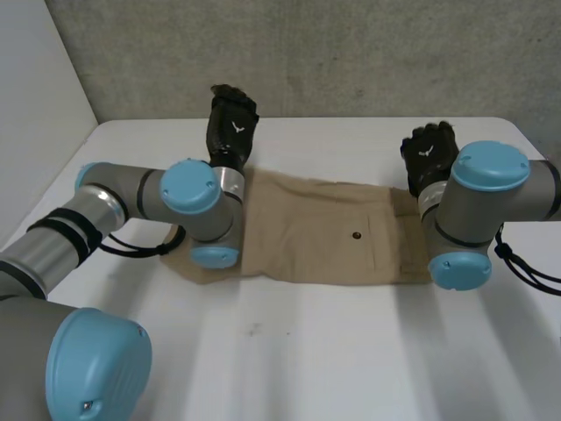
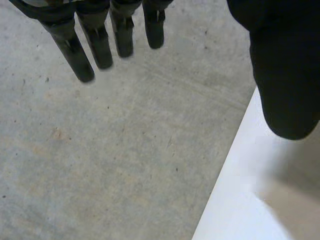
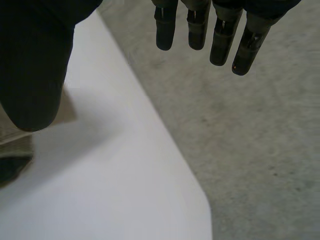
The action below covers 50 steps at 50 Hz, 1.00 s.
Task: Fold the shorts.
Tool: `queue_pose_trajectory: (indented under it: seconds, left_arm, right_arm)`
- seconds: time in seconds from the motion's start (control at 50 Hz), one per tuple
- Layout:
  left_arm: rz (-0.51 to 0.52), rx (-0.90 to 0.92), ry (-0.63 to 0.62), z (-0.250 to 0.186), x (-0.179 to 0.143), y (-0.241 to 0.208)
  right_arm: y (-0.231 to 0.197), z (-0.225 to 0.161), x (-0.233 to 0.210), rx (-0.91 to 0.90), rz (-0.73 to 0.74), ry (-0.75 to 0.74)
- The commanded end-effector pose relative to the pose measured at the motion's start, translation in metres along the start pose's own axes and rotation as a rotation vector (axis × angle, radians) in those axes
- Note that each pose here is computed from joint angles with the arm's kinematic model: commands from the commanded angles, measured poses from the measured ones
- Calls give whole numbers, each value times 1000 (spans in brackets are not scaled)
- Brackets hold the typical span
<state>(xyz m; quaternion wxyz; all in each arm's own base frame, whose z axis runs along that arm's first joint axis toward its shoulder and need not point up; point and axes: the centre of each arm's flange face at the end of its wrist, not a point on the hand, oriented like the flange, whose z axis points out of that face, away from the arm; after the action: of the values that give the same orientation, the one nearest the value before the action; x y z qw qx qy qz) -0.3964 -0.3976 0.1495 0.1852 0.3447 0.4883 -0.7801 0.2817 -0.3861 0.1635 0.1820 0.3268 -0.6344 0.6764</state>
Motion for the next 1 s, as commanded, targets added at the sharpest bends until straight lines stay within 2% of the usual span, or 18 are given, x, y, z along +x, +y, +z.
queue_pose_trajectory:
  seconds: [0.02, 0.08, 0.16, 0.18, 0.24, 0.26, 0.38, 0.58, 0.76, 0.92, 1.0]
  left_arm:
    - [-29, -46, -14, -17, -13, -24]
    - [-62, -70, -27, -24, -30, -33]
    - [-192, -70, -3, -41, -58, -50]
    - [-259, -62, 26, -51, -68, -56]
    - [-359, -43, 77, -67, -80, -64]
    - [-424, -37, 111, -78, -87, -68]
    - [-578, -71, 174, -116, -117, -63]
    - [-658, -205, 170, -160, -130, -36]
    - [-670, -254, 183, -172, -125, -26]
    - [-669, -257, 184, -173, -125, -26]
    - [-672, -248, 181, -174, -129, -29]
  right_arm:
    - [-33, -27, 39, 54, 179, 39]
    - [-44, -48, 50, 68, 244, -10]
    - [-44, -77, 46, 42, 288, -144]
    - [-43, -81, 44, 34, 294, -172]
    - [-27, -96, 39, -32, 324, -255]
    - [-23, -100, 39, -52, 331, -267]
    - [9, -123, 26, -162, 360, -332]
    - [38, -123, 6, -129, 350, -301]
    - [62, -110, -14, -137, 312, -293]
    - [66, -100, 16, -143, 248, -199]
    - [62, -97, 41, -133, 137, -149]
